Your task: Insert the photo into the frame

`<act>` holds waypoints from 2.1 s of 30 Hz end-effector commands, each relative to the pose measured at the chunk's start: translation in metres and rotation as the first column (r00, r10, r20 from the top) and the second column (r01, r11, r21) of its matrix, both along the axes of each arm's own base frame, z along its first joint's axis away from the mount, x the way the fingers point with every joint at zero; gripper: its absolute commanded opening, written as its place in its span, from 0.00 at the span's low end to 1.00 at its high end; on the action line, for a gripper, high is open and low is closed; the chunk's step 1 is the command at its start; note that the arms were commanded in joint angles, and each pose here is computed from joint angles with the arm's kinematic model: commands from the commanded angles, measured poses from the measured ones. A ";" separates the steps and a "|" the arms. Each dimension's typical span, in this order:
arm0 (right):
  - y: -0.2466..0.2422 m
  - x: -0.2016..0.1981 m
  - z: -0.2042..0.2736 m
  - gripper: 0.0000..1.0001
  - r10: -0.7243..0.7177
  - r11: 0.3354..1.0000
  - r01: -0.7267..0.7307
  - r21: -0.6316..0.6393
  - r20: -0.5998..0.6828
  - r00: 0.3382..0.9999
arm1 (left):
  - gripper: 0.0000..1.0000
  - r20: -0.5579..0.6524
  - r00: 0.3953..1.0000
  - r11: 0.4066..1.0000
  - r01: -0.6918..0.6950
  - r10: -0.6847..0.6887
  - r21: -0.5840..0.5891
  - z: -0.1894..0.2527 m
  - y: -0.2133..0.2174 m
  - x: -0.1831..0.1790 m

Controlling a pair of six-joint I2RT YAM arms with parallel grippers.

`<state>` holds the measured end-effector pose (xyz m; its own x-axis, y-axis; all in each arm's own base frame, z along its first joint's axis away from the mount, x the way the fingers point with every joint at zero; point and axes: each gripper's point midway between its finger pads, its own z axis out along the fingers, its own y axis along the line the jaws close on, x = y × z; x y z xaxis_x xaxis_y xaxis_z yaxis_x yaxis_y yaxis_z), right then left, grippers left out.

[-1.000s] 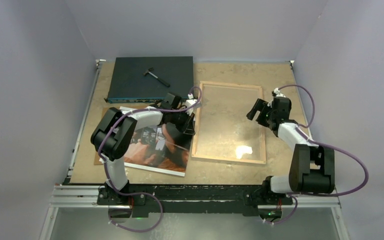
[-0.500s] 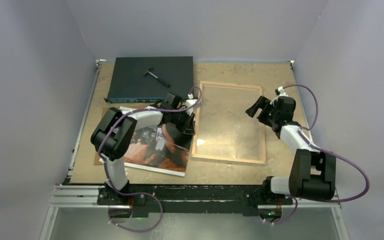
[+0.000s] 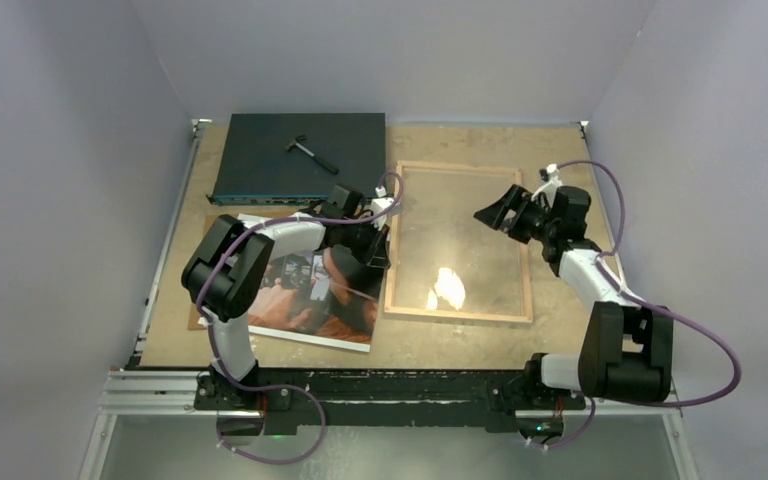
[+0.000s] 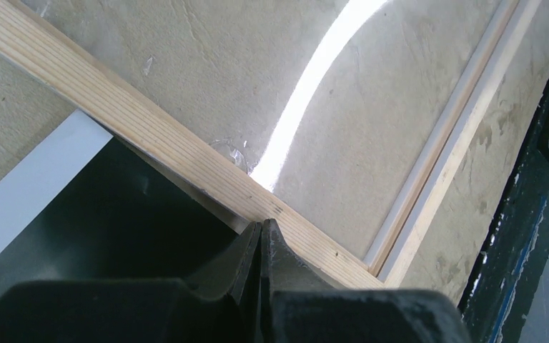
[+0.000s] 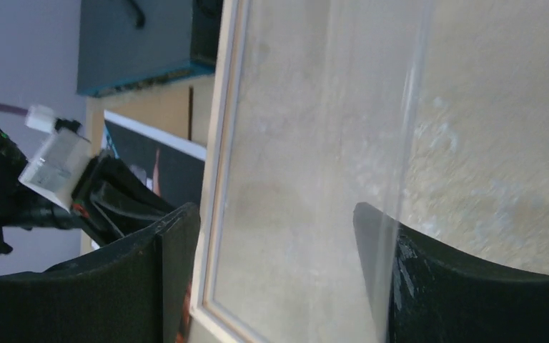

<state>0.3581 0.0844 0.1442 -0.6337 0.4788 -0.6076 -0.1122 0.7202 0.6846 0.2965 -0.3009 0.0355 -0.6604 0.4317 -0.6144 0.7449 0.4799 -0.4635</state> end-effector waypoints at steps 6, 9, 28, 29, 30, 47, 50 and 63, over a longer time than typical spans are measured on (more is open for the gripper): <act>0.046 -0.062 -0.041 0.81 0.191 0.976 -0.155 0.151 -0.263 0.946 | 0.00 0.047 0.999 1.000 -0.010 0.009 0.024 -0.009 -0.001 0.007; 0.045 -0.059 -0.036 0.80 0.186 0.978 -0.153 0.144 -0.249 0.950 | 0.00 0.049 0.999 1.000 -0.008 0.007 0.022 -0.008 -0.002 0.008; 0.052 -0.036 0.049 0.00 0.246 0.956 -0.227 0.188 -0.088 0.965 | 0.00 0.052 0.998 0.999 -0.028 0.027 0.014 0.015 -0.001 0.013; 0.052 -0.035 0.057 0.00 0.244 0.956 -0.227 0.185 -0.073 0.967 | 0.00 0.055 0.998 1.000 -0.029 0.028 0.006 0.022 -0.001 0.015; 0.052 -0.033 0.067 0.00 0.240 0.957 -0.228 0.177 -0.051 0.969 | 0.00 0.048 0.998 0.999 -0.031 0.032 -0.004 0.028 0.000 0.017; 0.073 -0.023 0.172 0.00 0.418 0.903 -0.428 -0.036 0.306 0.855 | 0.46 0.590 0.796 0.990 0.125 -0.139 0.066 0.263 0.058 0.060; 0.105 -0.022 0.174 0.00 0.508 0.861 -0.487 -0.146 0.292 0.810 | 0.49 0.675 0.709 0.979 0.151 -0.203 0.135 0.304 0.068 0.056; 0.183 -0.042 0.189 0.00 0.744 0.661 -0.605 -0.444 0.282 0.606 | 0.94 0.905 0.169 0.900 0.276 -0.390 0.336 0.401 0.090 -0.015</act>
<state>0.3217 0.2607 0.3065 -0.5184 -0.1493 -0.8420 -0.7846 0.4747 0.3989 0.3044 -0.2107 0.4036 0.3969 0.5716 -0.7182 0.8181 0.1344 0.5591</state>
